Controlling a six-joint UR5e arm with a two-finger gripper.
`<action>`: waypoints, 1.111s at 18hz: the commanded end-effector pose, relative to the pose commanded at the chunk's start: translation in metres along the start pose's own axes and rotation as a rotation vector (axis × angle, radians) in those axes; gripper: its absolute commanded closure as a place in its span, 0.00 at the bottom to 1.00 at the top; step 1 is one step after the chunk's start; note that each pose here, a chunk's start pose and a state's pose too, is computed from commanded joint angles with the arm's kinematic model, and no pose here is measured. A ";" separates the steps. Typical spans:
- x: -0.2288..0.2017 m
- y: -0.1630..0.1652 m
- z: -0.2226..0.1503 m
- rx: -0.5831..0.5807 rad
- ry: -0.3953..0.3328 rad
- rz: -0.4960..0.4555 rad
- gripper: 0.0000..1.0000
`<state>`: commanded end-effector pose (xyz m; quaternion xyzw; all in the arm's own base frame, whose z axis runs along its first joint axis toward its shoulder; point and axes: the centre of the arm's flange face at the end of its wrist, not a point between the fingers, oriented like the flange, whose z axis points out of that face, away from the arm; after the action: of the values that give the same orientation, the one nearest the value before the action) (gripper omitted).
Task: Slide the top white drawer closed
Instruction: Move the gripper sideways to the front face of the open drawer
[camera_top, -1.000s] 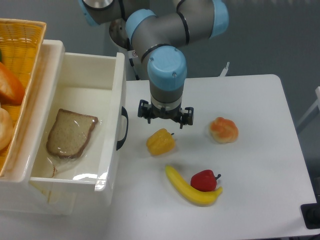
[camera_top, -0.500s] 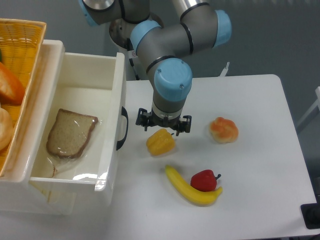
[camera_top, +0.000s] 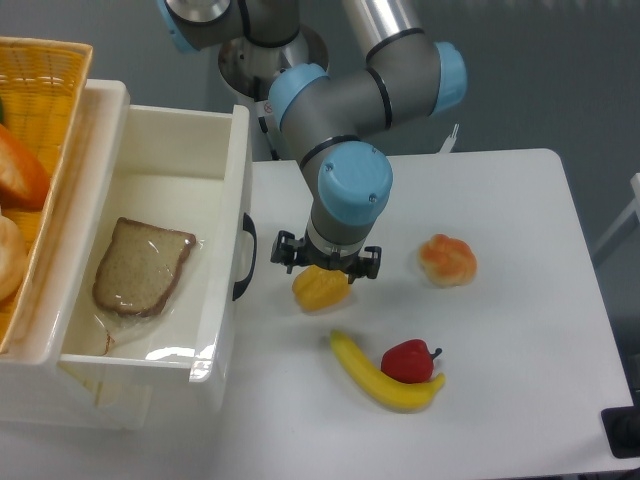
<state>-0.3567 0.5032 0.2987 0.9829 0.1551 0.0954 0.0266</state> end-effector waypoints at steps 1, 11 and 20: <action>0.000 -0.001 0.003 -0.003 0.004 0.001 0.00; 0.009 -0.007 0.009 0.009 0.041 0.018 0.00; 0.012 -0.008 0.010 0.010 0.046 0.030 0.00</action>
<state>-0.3459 0.5148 0.2902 0.9828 0.1414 0.1177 0.0168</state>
